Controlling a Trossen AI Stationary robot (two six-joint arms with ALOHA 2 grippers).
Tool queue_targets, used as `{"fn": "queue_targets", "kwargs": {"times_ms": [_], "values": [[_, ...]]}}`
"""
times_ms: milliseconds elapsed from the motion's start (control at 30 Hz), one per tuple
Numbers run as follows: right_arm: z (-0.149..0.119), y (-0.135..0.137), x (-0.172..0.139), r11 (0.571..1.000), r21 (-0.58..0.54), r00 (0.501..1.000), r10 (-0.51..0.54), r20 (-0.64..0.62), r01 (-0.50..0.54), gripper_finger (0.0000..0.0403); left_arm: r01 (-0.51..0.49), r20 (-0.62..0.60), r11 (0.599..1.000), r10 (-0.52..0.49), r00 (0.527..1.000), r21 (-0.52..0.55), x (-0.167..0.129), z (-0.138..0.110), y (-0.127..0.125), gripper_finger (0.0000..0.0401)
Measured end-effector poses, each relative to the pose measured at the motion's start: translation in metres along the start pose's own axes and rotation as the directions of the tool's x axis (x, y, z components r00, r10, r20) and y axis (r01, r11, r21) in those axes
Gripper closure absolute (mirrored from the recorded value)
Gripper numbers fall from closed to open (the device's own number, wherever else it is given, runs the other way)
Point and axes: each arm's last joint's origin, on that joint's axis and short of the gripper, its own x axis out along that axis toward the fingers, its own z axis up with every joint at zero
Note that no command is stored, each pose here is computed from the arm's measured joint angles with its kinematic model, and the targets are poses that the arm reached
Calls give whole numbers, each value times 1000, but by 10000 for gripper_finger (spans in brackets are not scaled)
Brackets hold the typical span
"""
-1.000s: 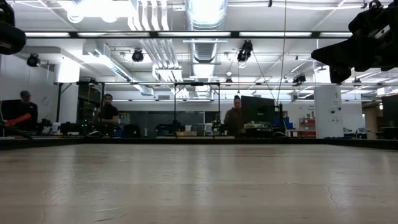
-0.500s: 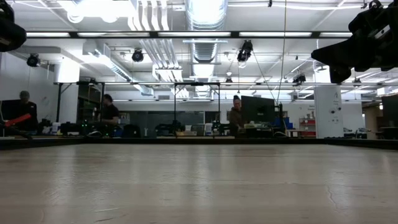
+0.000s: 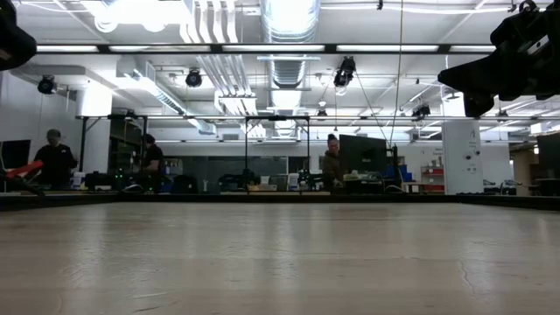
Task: Nest bowls inside each other
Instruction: Stack the red bowl on the green bowl
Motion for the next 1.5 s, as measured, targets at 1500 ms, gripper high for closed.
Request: {"fn": "queue_targets", "kwargs": {"times_ms": [1500], "values": [[0,0,0,1000,0,1000,0,0,0,369,25,62,690,29,998,-724,48,42,-17,254]]}}
